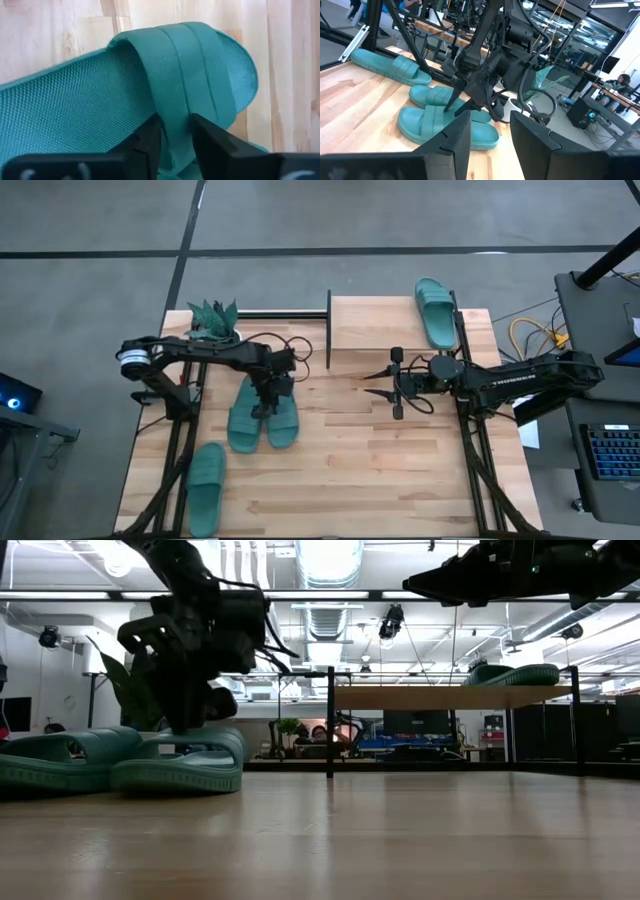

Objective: Pick and place slides into the shelf
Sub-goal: Put the top right green slipper on the shelf

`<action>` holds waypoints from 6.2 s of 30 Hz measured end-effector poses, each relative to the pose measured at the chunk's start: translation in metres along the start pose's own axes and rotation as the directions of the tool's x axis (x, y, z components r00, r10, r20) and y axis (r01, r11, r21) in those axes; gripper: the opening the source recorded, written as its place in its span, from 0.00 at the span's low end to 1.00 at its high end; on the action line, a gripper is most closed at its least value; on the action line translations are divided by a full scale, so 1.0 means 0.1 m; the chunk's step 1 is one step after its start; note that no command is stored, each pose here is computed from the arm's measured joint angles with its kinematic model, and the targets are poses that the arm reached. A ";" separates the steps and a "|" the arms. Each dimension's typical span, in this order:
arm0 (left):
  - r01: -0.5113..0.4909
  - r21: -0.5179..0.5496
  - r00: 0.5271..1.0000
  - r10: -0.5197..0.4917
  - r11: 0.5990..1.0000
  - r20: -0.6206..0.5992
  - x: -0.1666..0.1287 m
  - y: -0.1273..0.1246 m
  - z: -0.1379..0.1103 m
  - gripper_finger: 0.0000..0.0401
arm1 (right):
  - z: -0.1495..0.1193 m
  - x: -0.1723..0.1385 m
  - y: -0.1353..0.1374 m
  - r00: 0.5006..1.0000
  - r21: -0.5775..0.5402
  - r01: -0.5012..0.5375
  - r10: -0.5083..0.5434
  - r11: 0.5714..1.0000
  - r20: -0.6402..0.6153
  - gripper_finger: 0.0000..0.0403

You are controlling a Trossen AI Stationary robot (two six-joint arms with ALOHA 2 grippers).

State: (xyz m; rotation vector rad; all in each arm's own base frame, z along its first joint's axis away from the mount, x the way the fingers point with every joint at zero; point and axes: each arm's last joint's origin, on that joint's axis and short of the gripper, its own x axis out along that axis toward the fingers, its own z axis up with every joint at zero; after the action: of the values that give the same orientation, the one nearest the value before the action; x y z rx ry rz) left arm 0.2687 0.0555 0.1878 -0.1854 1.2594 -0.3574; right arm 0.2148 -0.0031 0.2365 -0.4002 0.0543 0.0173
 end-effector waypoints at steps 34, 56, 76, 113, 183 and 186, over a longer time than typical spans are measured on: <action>-0.509 0.088 0.741 0.384 0.856 0.551 -1.50 -0.68 -0.19 0.00 | 0.22 0.01 -0.09 0.987 0.136 0.044 -0.064 0.990 0.148 0.32; -0.793 0.047 0.300 0.322 0.607 0.898 -1.72 -0.65 0.19 0.00 | 0.52 0.12 -0.28 0.956 0.112 0.224 -0.241 0.968 0.166 0.53; -0.879 0.047 0.198 0.272 0.475 0.942 -1.60 -0.49 0.49 0.00 | 0.53 0.18 -0.45 0.889 0.153 0.439 -0.453 0.885 0.071 0.70; -0.885 0.153 0.266 0.208 0.439 0.941 -1.57 -0.52 0.46 0.31 | 0.48 0.16 -0.51 0.904 0.056 0.423 -0.426 0.904 0.046 0.07; -0.304 0.203 -0.545 0.345 -0.931 0.764 -1.41 0.03 0.83 0.70 | 0.85 -1.07 -0.72 0.760 0.338 0.593 -0.646 0.731 0.064 0.06; -0.261 0.144 -0.572 0.273 -0.955 0.774 -1.45 -0.01 0.82 0.70 | 0.86 -1.08 -0.72 0.746 0.348 0.607 -0.663 0.715 0.063 0.06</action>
State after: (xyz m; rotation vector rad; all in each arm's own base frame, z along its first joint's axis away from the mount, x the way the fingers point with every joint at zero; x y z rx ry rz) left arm 0.3089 0.1022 0.3422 2.2620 0.2581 1.1103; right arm 0.1135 -0.0369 0.3496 -0.0825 -0.2707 -0.6442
